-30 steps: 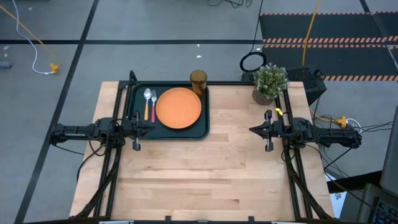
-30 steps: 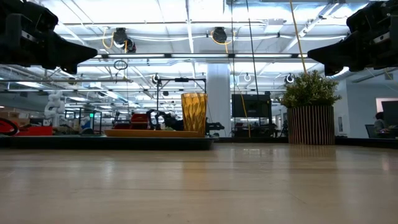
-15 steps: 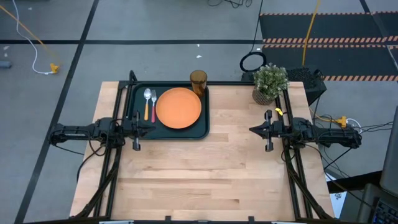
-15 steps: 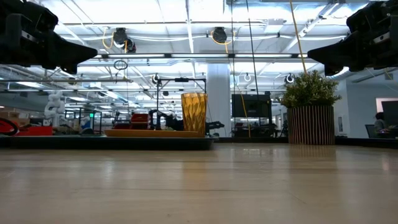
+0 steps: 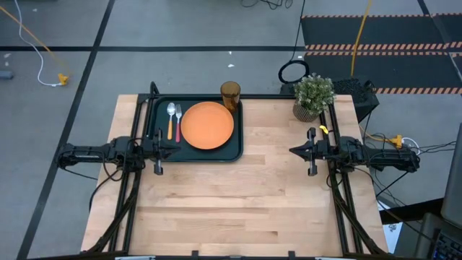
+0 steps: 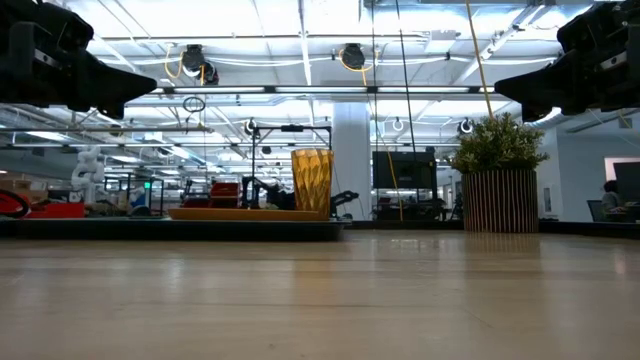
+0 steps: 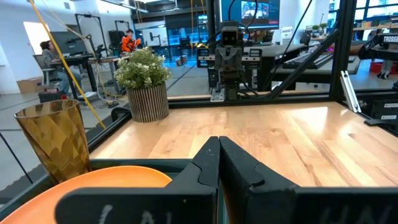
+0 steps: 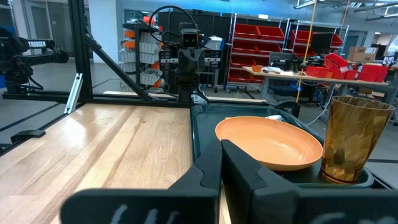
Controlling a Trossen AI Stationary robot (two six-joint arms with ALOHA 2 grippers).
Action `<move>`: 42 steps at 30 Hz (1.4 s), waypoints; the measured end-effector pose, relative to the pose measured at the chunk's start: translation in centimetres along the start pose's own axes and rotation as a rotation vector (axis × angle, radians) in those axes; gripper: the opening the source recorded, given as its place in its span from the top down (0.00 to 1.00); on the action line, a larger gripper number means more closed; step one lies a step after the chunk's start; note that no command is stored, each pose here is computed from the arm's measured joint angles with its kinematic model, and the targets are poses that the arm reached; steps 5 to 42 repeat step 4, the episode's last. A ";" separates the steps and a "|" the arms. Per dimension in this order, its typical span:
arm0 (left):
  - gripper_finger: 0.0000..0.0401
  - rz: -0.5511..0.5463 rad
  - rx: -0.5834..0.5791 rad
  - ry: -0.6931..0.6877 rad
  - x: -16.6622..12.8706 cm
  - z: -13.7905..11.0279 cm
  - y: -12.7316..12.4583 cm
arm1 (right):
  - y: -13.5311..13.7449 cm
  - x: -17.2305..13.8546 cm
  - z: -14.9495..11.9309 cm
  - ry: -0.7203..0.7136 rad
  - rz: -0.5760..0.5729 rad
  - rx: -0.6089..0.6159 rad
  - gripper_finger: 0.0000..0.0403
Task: Pick and place plate/cup/fork/spoon on tray
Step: Return to Home Position
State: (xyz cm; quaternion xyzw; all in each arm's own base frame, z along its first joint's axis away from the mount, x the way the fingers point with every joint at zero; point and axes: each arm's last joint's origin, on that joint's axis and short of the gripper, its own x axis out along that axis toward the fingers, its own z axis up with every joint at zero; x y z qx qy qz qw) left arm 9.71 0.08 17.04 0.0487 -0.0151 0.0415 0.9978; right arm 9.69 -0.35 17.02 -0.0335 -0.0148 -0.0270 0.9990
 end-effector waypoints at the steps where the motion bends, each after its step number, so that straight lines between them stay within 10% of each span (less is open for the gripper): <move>1: 0.99 0.000 0.000 0.000 0.0 0.0 0.0 | 0.0 0.0 0.0 0.000 0.000 0.000 1.00; 42: 0.99 0.000 0.000 0.000 0.0 0.0 0.0 | 0.0 0.0 0.0 0.000 0.000 0.000 1.00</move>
